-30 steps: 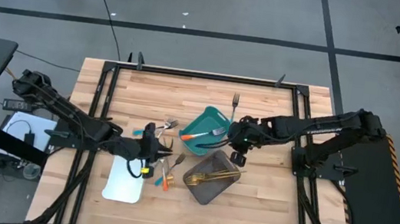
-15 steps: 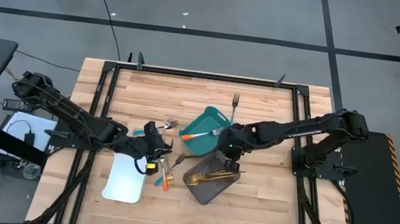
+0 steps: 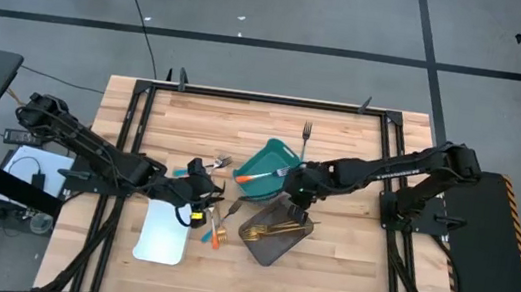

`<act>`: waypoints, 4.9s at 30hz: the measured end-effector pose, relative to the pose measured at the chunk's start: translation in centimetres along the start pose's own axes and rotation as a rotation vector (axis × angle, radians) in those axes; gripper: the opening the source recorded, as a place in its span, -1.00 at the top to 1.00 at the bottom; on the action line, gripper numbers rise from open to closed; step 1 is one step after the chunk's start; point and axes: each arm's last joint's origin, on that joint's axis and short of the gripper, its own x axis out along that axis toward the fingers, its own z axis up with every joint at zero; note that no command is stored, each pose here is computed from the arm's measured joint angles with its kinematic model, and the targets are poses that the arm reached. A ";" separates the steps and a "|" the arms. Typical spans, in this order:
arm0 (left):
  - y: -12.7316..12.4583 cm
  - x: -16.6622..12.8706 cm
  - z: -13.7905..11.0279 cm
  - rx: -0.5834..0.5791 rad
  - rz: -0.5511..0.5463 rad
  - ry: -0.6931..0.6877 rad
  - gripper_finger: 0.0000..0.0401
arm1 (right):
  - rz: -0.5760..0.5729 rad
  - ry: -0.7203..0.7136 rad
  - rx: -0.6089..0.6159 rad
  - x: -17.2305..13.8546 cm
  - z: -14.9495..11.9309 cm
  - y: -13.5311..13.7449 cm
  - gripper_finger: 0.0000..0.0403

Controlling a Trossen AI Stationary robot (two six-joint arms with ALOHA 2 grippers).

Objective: Sort silverware by color (type)
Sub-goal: Adjust the black transparent bin, then put the blue silver fork into the white bin

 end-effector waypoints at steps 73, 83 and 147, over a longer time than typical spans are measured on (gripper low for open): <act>6.0 5.4 -0.8 0.136 -0.194 0.601 0.45 | -0.510 -0.211 0.115 -4.7 -0.3 3.7 0.26; 8.5 5.8 -0.3 0.160 0.030 0.727 0.45 | -0.642 -0.334 -0.010 -7.1 -0.6 3.5 0.27; 16.8 3.5 -2.3 -0.052 0.124 1.052 0.92 | -0.722 -0.497 -0.110 -8.2 0.9 3.8 0.32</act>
